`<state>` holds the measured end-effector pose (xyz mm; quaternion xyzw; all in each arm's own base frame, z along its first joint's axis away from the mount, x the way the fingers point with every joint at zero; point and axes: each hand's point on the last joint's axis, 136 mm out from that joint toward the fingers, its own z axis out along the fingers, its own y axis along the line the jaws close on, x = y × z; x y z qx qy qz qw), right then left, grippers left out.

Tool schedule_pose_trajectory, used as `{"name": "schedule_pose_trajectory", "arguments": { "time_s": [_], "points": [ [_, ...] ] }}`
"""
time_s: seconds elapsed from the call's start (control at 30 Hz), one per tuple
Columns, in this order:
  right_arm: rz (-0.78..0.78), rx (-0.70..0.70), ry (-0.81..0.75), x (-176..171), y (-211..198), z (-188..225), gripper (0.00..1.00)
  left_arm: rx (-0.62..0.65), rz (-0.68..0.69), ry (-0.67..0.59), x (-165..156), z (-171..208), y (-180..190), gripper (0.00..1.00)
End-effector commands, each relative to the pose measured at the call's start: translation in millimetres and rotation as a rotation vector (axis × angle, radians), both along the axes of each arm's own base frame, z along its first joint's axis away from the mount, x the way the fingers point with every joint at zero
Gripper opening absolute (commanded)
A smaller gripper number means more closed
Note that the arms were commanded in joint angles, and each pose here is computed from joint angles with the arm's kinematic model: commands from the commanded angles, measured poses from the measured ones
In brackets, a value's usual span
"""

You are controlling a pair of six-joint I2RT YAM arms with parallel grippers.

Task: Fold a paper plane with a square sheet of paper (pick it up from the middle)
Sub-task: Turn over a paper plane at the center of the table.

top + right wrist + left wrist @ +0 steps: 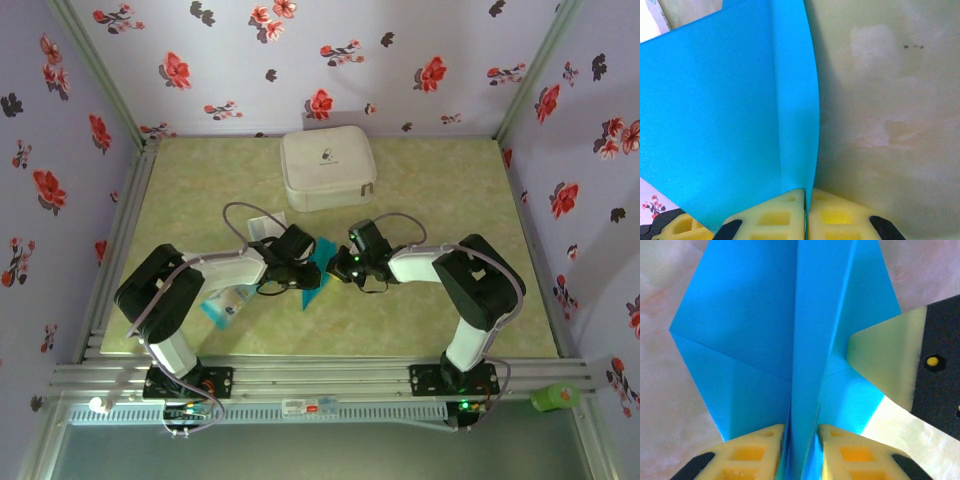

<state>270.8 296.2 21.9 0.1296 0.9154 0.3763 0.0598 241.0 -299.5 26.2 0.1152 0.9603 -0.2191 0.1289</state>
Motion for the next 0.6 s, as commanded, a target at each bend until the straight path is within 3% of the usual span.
{"name": "schedule_pose_trajectory", "arguments": {
  "time_s": [0.0,0.23,0.57],
  "points": [
    [0.006,0.016,-0.013,2,6,4,0.09,-0.014,-0.013,-0.047,2,14,-3,0.26],
    [0.007,0.02,-0.014,3,7,5,0.09,-0.02,-0.018,-0.041,0,11,-3,0.32],
    [0.006,0.028,-0.018,3,7,9,0.09,0.028,-0.035,-0.024,-1,1,0,0.28]
  ]
}}
